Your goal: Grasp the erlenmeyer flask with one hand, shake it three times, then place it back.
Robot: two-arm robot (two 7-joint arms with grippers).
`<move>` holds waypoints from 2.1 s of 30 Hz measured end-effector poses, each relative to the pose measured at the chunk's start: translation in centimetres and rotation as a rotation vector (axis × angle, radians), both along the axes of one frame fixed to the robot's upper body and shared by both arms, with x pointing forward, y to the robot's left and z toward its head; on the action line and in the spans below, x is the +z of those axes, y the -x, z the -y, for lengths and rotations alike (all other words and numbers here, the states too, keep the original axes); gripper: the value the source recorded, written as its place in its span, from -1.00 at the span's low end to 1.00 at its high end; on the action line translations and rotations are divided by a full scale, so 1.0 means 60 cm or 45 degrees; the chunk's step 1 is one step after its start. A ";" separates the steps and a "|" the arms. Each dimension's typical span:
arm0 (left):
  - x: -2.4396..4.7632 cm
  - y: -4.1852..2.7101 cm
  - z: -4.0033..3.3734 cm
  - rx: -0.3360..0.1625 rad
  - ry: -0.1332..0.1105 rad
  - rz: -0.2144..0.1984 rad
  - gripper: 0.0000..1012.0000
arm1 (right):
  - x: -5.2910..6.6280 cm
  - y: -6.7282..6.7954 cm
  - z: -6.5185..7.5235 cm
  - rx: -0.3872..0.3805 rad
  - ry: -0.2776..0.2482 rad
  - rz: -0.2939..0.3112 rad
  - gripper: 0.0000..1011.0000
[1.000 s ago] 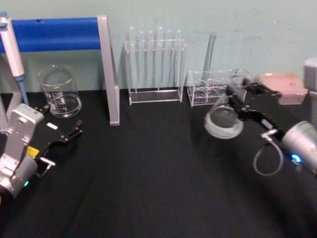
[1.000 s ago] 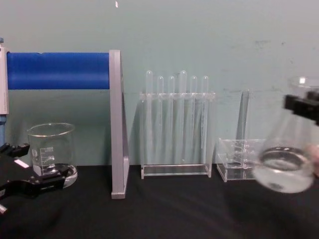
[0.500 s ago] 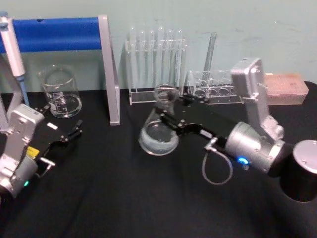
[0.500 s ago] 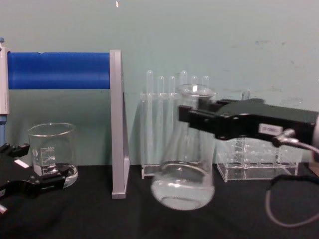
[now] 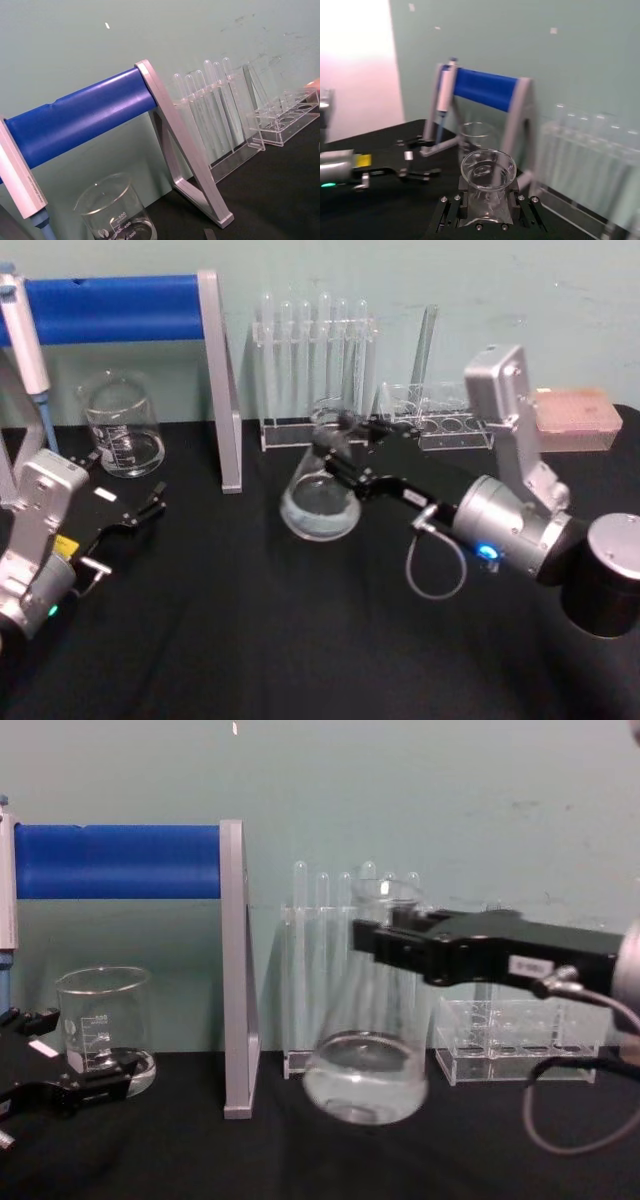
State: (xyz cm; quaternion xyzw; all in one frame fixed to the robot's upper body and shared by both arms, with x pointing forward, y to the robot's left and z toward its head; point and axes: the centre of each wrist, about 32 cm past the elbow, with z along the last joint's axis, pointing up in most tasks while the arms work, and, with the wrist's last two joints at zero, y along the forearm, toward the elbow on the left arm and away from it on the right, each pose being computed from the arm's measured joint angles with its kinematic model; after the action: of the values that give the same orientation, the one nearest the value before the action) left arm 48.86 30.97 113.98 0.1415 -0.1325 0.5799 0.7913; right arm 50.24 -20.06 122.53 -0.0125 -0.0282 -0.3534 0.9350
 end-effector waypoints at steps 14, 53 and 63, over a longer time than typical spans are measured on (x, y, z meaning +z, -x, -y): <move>0.000 0.000 0.000 0.000 0.000 0.000 0.98 | 0.004 0.039 0.101 -0.459 -0.020 0.010 -0.12; 0.000 0.000 0.000 0.000 0.000 0.000 0.98 | -0.004 0.037 0.054 -0.145 0.012 -0.017 -0.12; 0.000 0.000 0.000 0.000 0.000 0.000 0.98 | -0.005 0.024 0.046 -0.096 0.009 -0.013 -0.12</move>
State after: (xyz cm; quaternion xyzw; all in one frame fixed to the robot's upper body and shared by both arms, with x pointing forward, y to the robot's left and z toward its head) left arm 48.86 30.97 113.98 0.1415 -0.1325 0.5799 0.7913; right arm 48.80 -22.83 122.26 -0.0187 -0.0242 -0.3881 0.9211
